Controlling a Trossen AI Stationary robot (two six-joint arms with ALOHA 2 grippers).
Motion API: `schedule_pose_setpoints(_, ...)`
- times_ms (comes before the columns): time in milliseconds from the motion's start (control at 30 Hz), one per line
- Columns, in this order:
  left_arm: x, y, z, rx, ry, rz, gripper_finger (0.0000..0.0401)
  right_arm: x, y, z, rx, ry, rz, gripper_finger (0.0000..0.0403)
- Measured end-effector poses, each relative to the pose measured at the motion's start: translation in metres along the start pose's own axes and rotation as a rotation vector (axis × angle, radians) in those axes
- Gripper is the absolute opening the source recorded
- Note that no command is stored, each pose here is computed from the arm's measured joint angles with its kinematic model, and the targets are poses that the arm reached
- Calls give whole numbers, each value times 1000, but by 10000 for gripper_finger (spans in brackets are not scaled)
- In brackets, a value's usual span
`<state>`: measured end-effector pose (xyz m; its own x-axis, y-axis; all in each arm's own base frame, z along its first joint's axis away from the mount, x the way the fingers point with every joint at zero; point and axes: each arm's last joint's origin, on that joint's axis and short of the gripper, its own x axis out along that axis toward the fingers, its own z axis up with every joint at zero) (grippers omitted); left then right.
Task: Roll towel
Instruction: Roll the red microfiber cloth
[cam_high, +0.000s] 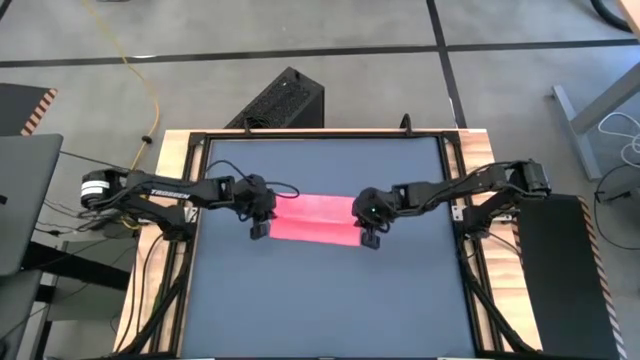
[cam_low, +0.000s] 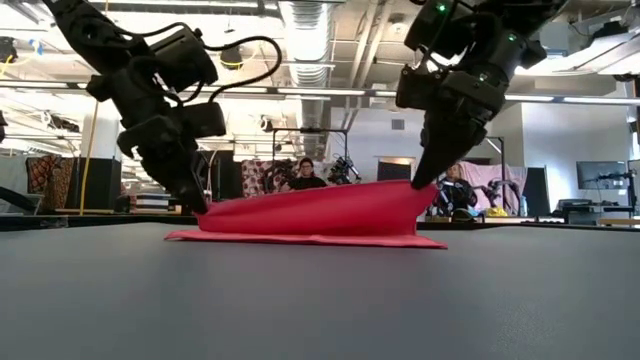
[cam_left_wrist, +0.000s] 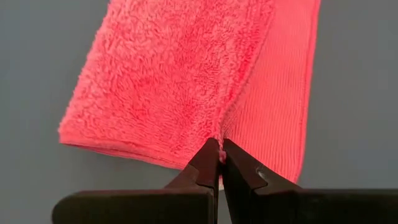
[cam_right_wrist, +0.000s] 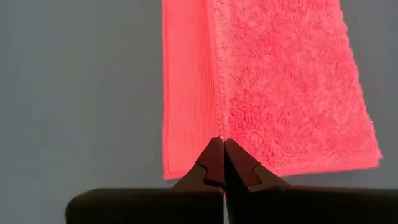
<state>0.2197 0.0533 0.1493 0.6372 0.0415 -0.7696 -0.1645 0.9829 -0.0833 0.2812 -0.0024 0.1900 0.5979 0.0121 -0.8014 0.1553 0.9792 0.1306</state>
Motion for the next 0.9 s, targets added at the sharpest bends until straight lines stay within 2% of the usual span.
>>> schedule_pose_setpoints(367, 11, -13, -3, 7, 31, -26, 0, 7, 16, -12, 78, -24, 17, 15)
schedule_pose_setpoints(700, 12, -26, -4, 28, 42, -55, 0, 41, 31, -27, 88, 64, 8, 17)
schedule_pose_setpoints(900, 12, -33, -6, 51, 53, -55, 0, 48, 34, -30, 94, 75, 11, 17)
